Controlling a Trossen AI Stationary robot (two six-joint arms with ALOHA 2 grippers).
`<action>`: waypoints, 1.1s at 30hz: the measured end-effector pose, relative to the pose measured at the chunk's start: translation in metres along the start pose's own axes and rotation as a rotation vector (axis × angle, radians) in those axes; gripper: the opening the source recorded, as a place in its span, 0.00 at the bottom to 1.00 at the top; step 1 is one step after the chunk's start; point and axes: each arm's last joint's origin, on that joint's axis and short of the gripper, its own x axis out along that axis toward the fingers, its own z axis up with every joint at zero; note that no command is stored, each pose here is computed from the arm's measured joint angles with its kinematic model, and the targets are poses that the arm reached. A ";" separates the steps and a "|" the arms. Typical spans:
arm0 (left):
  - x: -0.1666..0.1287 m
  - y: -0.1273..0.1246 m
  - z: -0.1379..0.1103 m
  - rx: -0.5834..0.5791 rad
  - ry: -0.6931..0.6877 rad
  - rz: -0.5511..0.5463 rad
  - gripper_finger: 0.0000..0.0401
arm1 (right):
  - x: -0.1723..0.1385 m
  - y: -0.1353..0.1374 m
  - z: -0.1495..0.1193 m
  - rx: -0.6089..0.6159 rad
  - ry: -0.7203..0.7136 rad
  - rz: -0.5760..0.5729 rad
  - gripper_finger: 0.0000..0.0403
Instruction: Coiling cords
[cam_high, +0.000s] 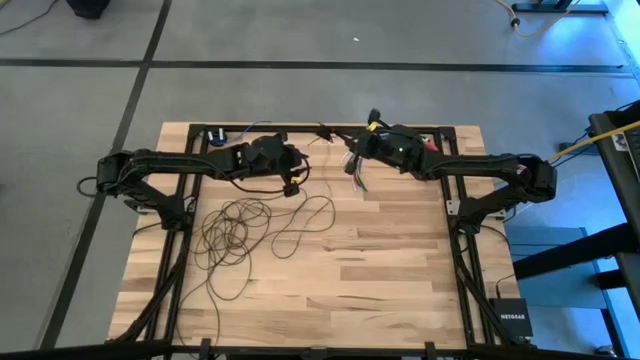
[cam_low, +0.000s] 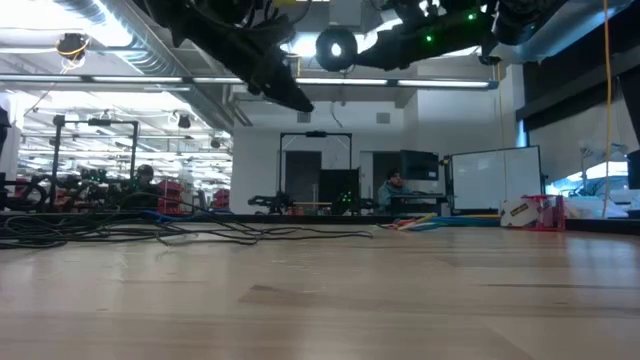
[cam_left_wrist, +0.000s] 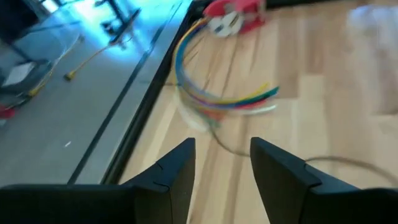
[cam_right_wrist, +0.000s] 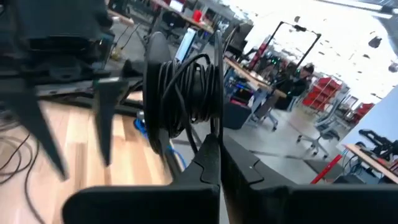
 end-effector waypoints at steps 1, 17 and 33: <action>0.000 0.001 -0.002 -0.003 0.020 0.020 0.37 | 0.000 0.000 -0.001 -0.001 0.009 0.005 0.00; 0.030 0.006 -0.007 -0.061 -0.072 -0.103 0.46 | 0.000 0.002 -0.004 -0.005 0.040 0.021 0.00; 0.107 0.020 -0.043 -0.214 -0.227 -0.180 0.46 | 0.000 0.002 -0.005 -0.006 0.046 0.024 0.00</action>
